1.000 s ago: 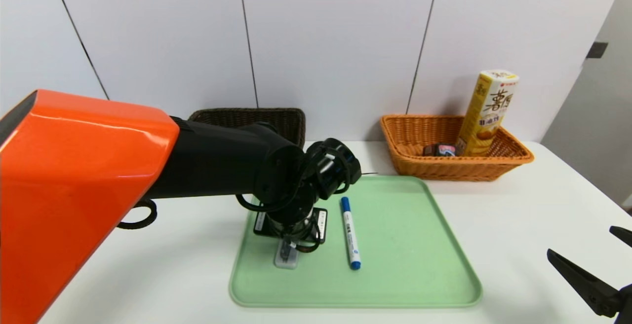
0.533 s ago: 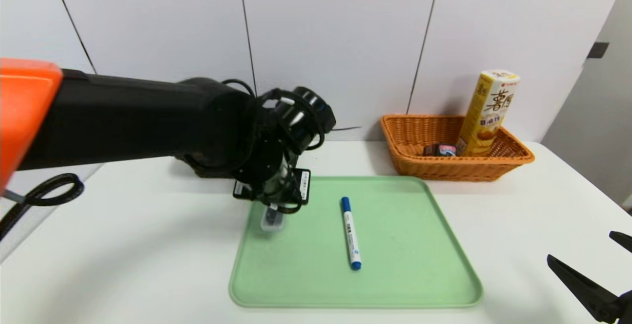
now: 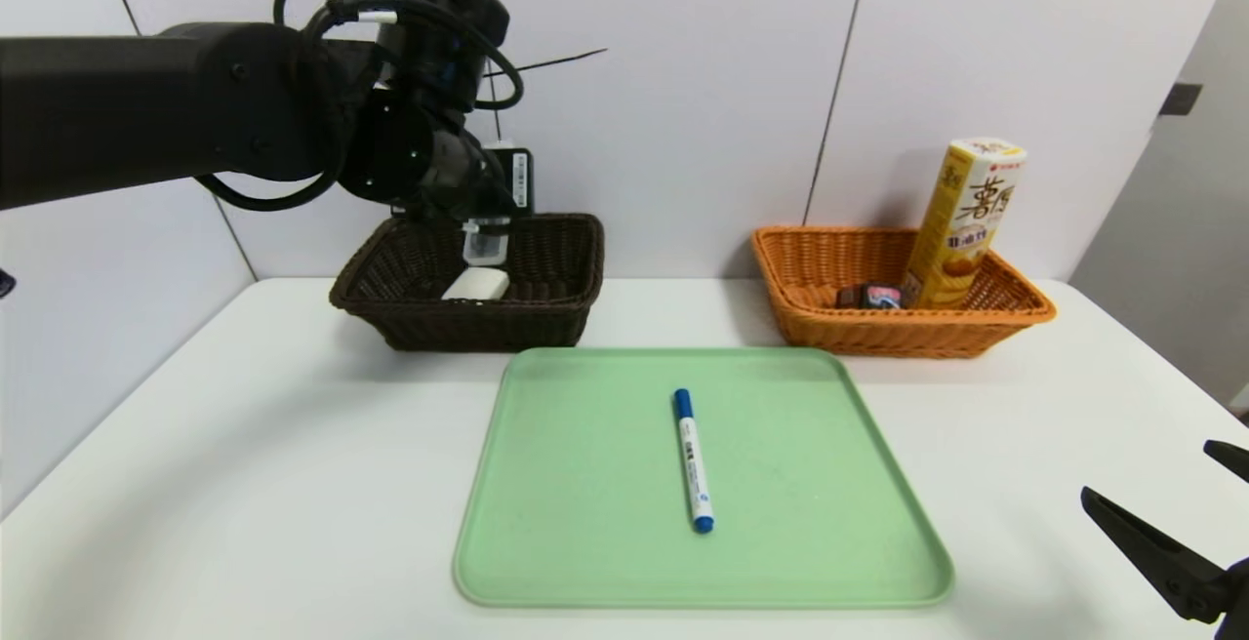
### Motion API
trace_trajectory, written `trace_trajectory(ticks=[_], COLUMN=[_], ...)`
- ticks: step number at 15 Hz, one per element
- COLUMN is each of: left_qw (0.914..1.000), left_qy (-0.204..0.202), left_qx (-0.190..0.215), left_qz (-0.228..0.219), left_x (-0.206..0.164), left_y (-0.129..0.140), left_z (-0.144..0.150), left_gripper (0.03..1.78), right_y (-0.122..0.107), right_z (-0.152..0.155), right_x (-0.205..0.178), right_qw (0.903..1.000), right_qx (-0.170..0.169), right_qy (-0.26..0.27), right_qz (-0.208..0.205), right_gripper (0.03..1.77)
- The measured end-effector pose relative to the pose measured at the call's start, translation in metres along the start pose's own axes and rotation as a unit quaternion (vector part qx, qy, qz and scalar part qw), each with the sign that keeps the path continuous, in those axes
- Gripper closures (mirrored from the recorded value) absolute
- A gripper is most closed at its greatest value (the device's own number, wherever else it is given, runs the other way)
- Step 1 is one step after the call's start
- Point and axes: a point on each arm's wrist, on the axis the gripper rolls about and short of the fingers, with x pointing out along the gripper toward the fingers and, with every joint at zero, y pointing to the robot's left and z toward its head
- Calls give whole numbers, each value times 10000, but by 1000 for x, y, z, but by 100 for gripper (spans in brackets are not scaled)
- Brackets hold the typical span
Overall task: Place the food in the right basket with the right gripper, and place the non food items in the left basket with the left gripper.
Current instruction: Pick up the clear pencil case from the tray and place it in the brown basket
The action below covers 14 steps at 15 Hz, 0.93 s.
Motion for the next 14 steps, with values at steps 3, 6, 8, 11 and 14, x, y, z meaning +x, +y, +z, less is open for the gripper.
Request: trace_trajectory(ticks=[3, 6, 8, 11, 14], left_qw=[9987, 9991, 9992, 9995, 9996], left_qy=[-483, -368, -339, -188, -93], left_qx=[-141, -91, -81, -41, -15], left_qz=[101, 184, 201, 238, 268], left_x=[30, 57, 70, 82, 89], left_y=[-2, -8, -11, -13, -15], left_z=[2, -12, -20, -31, -38], left_gripper=[125, 125, 125, 125, 125], right_y=[-1, -1, -2, -2, -2], right_z=[4, 8, 8, 8, 8], right_x=[1, 2, 2, 2, 2], right_qw=[10000, 9999, 9999, 9999, 9999], right_qx=[-10, -13, -13, -13, -7], right_qy=[-55, -109, -108, -99, -97], right_qz=[-13, -30, -30, -32, -29], right_gripper=[9, 9, 9, 9, 9])
